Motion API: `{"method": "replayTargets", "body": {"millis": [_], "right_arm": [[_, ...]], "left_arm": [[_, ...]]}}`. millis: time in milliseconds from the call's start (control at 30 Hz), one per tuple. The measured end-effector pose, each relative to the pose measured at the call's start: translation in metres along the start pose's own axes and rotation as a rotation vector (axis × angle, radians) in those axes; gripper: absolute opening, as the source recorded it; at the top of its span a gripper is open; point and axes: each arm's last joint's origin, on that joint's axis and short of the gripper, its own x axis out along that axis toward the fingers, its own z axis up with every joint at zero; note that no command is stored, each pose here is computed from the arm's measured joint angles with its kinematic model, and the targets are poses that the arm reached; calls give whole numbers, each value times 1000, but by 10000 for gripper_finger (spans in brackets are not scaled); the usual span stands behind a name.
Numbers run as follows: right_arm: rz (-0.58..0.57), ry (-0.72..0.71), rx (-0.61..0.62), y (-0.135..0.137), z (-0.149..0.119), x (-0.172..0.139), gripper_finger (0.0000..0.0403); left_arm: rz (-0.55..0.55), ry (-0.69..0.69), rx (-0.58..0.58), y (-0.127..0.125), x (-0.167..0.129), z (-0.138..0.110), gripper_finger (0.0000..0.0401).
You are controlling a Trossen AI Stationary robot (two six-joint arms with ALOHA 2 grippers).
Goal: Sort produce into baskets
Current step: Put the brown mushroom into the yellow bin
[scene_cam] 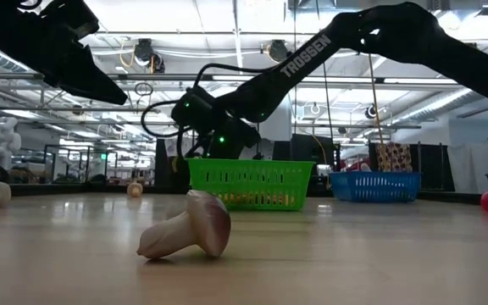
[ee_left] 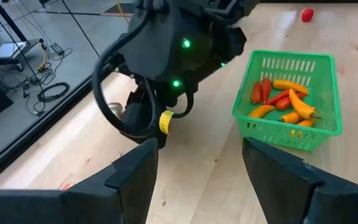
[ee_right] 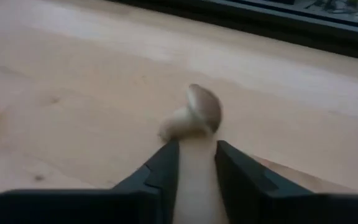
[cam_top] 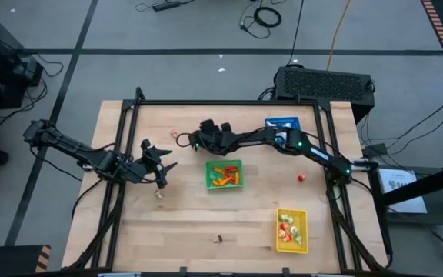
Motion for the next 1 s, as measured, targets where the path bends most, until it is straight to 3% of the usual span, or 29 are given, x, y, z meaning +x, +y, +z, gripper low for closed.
{"method": "replayTargets", "body": {"millis": [200, 267, 500, 700, 1000], "right_arm": [[122, 109, -136, 22, 22, -21, 15], [183, 158, -177, 28, 38, -29, 5], [252, 179, -225, 24, 88, -36, 31], [234, 339, -236, -5, 99, -15, 59], [256, 323, -211, -16, 112, -1, 142]], "left_arm": [[0, 1, 1, 0, 0, 0, 242], [0, 1, 2, 0, 0, 0, 242], [0, 2, -2, 0, 0, 0, 242], [-24, 9, -5, -1, 0, 0, 242], [-24, 9, -1, -1, 0, 0, 242]]}}
